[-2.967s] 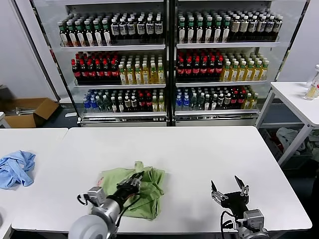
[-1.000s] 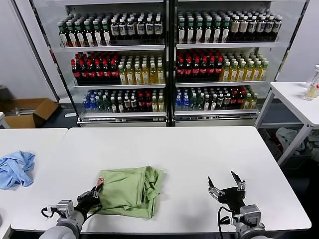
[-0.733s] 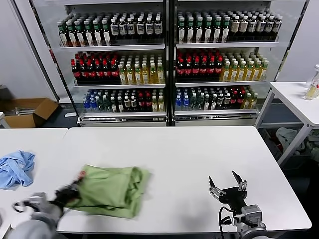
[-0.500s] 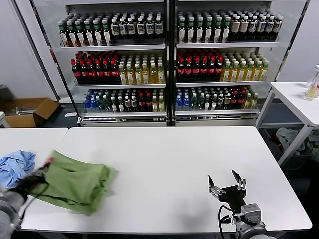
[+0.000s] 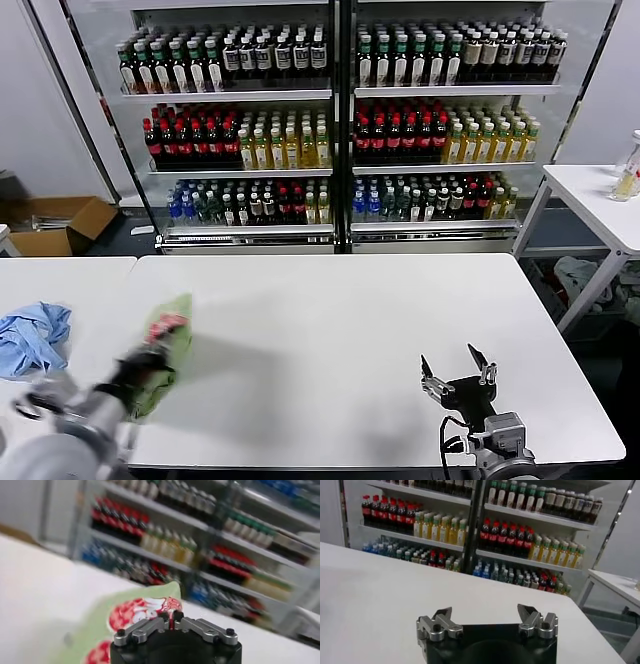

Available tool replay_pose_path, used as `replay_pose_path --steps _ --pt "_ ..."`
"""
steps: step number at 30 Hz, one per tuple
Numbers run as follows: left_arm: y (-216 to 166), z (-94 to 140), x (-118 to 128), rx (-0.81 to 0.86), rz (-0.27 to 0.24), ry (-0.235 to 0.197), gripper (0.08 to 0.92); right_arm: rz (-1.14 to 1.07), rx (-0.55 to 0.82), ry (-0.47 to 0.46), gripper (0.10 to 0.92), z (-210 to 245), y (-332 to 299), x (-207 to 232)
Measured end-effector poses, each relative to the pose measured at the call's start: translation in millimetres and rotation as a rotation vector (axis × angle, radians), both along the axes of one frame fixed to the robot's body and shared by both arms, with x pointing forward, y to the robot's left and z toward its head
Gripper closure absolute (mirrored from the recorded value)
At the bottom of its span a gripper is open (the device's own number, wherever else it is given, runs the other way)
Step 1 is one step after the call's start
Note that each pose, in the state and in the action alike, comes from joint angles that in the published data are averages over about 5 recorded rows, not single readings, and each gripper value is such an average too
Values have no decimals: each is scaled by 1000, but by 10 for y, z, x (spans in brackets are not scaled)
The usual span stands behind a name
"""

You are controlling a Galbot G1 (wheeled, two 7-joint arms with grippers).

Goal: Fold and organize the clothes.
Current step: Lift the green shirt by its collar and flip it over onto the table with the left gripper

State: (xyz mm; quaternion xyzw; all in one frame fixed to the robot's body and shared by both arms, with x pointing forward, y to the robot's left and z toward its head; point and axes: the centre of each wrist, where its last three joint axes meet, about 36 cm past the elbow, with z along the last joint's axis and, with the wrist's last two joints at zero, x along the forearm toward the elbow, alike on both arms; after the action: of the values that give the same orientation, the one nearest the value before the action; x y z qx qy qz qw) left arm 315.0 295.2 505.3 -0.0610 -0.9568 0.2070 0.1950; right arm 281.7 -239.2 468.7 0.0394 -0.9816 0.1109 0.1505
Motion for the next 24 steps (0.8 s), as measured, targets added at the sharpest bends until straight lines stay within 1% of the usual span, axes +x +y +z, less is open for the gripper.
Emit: replay_pose_path --steps 4,6,8,11,17,20,24 --pt "-492 -169 -28 -77 -71 6 898 -6 -1 4 200 -10 6 -21" --pt "-704 -234 -31 -110 -96 2 898 -9 -1 5 200 -13 9 -33" --pt "-885 -293 -20 -136 -110 -4 898 -11 -1 5 200 -11 13 -46" --pt "-1099 -367 30 -165 -110 -19 898 -15 -3 4 200 1 12 -66" --pt "-1366 -450 218 -197 -81 -51 885 -25 -11 0 200 28 -10 -100" --pt "-1474 -454 298 -209 -83 -67 823 -28 -13 -3 200 42 -15 -105" --pt "-1583 -441 331 -212 -105 -92 711 -25 -15 -5 200 51 -17 -94"
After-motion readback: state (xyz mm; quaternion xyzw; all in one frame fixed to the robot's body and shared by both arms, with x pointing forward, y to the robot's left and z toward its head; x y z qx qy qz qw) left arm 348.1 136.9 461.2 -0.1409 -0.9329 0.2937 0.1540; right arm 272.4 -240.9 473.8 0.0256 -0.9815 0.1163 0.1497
